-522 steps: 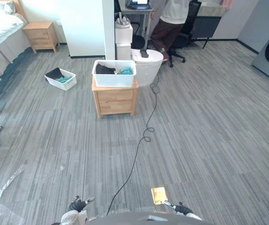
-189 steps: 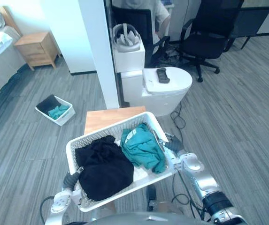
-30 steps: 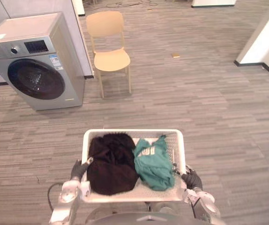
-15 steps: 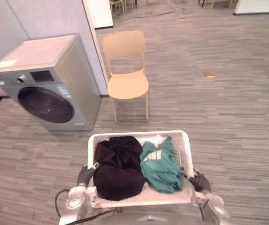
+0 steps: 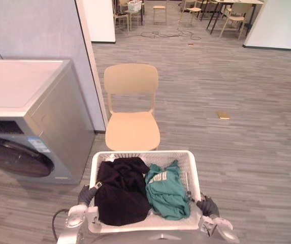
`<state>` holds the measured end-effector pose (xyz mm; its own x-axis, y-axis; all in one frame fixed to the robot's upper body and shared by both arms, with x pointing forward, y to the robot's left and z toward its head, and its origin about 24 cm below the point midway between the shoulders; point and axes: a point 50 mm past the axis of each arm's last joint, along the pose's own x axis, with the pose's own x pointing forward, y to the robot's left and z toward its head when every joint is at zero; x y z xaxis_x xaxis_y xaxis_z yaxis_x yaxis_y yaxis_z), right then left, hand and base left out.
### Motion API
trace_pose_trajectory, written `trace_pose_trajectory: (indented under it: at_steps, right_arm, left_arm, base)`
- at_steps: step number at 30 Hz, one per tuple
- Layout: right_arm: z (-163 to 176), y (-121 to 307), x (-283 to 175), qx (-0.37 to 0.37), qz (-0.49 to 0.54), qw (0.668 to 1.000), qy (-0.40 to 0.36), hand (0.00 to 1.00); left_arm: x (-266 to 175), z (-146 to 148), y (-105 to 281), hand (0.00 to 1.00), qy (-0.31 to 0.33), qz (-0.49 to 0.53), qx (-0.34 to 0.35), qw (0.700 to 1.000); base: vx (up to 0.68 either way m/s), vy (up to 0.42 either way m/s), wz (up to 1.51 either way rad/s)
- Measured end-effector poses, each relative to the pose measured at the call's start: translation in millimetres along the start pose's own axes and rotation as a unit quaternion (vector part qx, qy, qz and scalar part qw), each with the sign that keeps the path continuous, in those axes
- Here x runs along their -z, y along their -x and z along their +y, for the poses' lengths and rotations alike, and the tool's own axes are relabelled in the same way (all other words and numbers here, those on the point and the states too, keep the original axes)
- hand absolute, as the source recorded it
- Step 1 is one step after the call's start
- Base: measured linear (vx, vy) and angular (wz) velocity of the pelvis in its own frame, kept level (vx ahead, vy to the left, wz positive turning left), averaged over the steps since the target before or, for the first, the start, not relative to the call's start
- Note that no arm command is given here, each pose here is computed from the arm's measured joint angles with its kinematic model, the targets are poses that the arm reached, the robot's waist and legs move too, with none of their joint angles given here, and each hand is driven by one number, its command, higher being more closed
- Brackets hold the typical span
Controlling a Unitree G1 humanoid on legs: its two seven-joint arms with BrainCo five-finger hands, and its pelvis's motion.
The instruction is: Pick up the laundry basket with both hands and put the clothes into the washing machine.
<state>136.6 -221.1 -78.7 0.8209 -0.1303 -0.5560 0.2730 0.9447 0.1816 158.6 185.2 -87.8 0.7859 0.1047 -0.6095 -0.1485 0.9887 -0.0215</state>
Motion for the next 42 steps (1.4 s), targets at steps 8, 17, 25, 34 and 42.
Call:
trace_pose_trajectory:
  at_steps: [8, 17, 25, 34, 42]
  right_arm:
    - [-18.1, 4.6, -10.3, 0.022, -0.009, 1.0, 0.019, 1.0]
    - [-10.7, 6.3, -24.4, 0.013, -0.045, 0.999, 0.012, 1.0]
    - [1.1, 13.1, -1.0, 0.003, -0.006, 1.0, -0.007, 1.0]
    - [16.4, -0.4, -16.6, -0.03, -0.028, 0.999, 0.0, 1.0]
    - [34.2, -42.0, -90.6, -0.073, -0.118, 0.989, 0.055, 1.0]
  left_arm:
    - [-6.4, -24.3, 1.5, 1.0, 0.024, -0.018, 0.018, 0.999]
    - [-13.8, -21.5, 3.1, 1.0, 0.032, -0.036, 0.015, 0.999]
    - [4.2, 0.3, 10.1, 1.0, 0.007, -0.004, -0.009, 1.0]
    - [-14.2, 8.1, 4.4, 1.0, 0.015, -0.037, -0.015, 0.999]
    - [-83.5, -0.7, -23.9, 1.0, -0.004, -0.132, -0.003, 0.991]
  base:
    - [0.61, -0.299, 0.25]
    - [0.42, -0.086, -0.22]
    - [0.23, 0.253, -0.26]
    - [-0.04, 0.1, -0.1]
    - [-0.19, 0.04, 0.16]
